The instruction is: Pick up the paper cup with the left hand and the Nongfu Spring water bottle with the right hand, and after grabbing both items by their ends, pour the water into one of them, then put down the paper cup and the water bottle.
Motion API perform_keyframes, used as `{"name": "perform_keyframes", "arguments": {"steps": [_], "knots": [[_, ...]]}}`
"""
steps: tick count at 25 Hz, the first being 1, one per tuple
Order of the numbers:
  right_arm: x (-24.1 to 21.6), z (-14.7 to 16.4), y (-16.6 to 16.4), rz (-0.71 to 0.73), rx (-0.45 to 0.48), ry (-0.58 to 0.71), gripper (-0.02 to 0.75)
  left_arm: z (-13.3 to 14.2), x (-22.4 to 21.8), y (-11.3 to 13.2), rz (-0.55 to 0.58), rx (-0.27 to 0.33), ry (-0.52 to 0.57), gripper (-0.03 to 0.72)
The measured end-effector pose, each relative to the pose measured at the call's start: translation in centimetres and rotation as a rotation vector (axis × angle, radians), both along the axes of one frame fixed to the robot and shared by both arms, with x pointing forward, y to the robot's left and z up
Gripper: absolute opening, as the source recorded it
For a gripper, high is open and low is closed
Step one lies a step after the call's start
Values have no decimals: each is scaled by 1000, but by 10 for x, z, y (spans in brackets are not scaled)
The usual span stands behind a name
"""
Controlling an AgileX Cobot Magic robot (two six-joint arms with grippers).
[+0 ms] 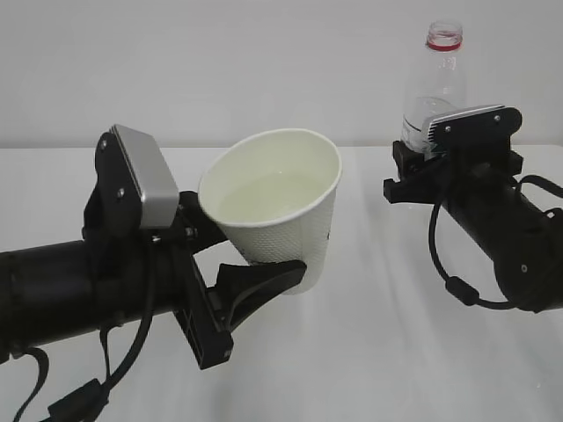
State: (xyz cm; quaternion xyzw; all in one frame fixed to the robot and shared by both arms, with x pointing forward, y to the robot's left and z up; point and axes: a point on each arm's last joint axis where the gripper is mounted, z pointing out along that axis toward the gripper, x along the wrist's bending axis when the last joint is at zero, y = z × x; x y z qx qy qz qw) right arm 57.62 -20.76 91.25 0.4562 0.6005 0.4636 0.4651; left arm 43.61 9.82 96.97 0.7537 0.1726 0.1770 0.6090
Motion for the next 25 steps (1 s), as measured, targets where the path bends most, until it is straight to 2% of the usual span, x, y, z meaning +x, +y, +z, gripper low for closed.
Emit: {"name": "perform_keyframes", "arguments": {"steps": [12,25], "knots": [[0,-1,0,0,-2,1,468,0,3,2,41,-10,-6,488],[0,-1,0,0,-1,-3,468,2,25,23,197,-32,-2,486]]}}
